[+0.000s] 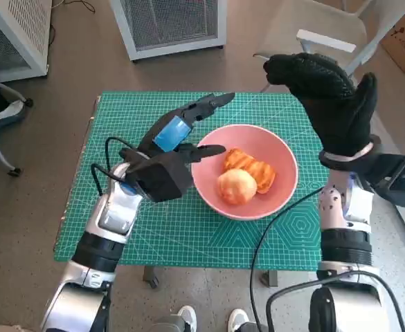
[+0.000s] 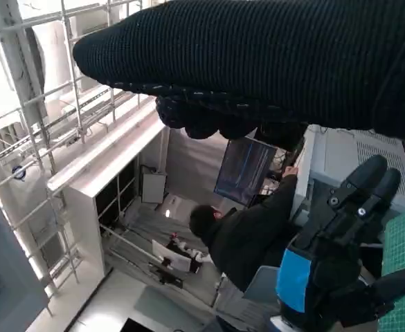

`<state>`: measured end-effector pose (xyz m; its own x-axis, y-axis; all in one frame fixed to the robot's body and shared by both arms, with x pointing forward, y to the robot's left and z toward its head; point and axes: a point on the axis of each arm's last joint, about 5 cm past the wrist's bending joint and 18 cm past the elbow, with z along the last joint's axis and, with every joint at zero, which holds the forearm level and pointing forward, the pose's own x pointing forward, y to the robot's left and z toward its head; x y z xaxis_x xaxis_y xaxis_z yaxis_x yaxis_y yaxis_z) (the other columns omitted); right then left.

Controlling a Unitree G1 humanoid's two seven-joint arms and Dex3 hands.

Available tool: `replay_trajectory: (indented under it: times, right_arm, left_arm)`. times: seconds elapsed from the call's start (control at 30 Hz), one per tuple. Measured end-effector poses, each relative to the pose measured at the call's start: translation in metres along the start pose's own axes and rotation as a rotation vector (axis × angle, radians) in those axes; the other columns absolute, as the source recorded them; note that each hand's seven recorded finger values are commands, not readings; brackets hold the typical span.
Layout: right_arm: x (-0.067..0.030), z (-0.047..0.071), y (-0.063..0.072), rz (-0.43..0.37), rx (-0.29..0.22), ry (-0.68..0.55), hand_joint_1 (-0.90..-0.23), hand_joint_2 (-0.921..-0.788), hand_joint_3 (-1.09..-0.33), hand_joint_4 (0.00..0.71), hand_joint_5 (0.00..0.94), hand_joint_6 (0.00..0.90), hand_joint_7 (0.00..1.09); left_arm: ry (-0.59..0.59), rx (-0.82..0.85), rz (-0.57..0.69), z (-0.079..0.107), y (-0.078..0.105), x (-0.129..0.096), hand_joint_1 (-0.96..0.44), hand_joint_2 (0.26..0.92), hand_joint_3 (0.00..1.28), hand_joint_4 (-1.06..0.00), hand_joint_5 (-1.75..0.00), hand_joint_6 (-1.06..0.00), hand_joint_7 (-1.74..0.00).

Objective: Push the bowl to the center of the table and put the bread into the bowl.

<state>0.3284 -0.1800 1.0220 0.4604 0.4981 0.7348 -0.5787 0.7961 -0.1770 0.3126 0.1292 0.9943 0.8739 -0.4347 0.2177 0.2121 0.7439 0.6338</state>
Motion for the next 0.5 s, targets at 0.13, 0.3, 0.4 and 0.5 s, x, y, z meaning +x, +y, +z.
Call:
replay_trajectory:
  times: [0.13,0.3,0.4,0.5]
  right_arm:
    - [0.0000,0.0000,0.0000,0.000,0.000,0.000,-0.659,-0.921,-0.738,0.267,0.000,0.064,0.56]
    - [-0.0001,0.0000,0.0000,-0.001,0.000,0.000,-0.660,-0.921,-0.738,0.266,0.000,0.064,0.56]
    - [-0.0001,0.0000,0.0000,-0.001,0.000,0.000,-0.661,-0.921,-0.737,0.267,0.000,0.064,0.56]
    - [0.0000,0.0000,0.0000,-0.001,0.000,0.000,-0.663,-0.921,-0.737,0.267,0.000,0.066,0.57]
  left_arm:
    - [0.000,-0.020,-0.002,-0.0006,0.0001,-0.0005,-0.49,0.921,0.17,-0.34,-0.03,-0.37,-0.13]
    - [-0.002,-0.059,-0.001,-0.0016,0.0020,-0.0013,-0.51,0.921,0.19,-0.34,-0.02,-0.37,-0.13]
    - [-0.003,-0.072,-0.004,-0.0019,0.0025,-0.0015,-0.51,0.921,0.19,-0.33,-0.02,-0.37,-0.13]
    - [-0.003,-0.081,-0.006,-0.0024,0.0025,-0.0022,-0.51,0.921,0.19,-0.33,-0.02,-0.37,-0.13]
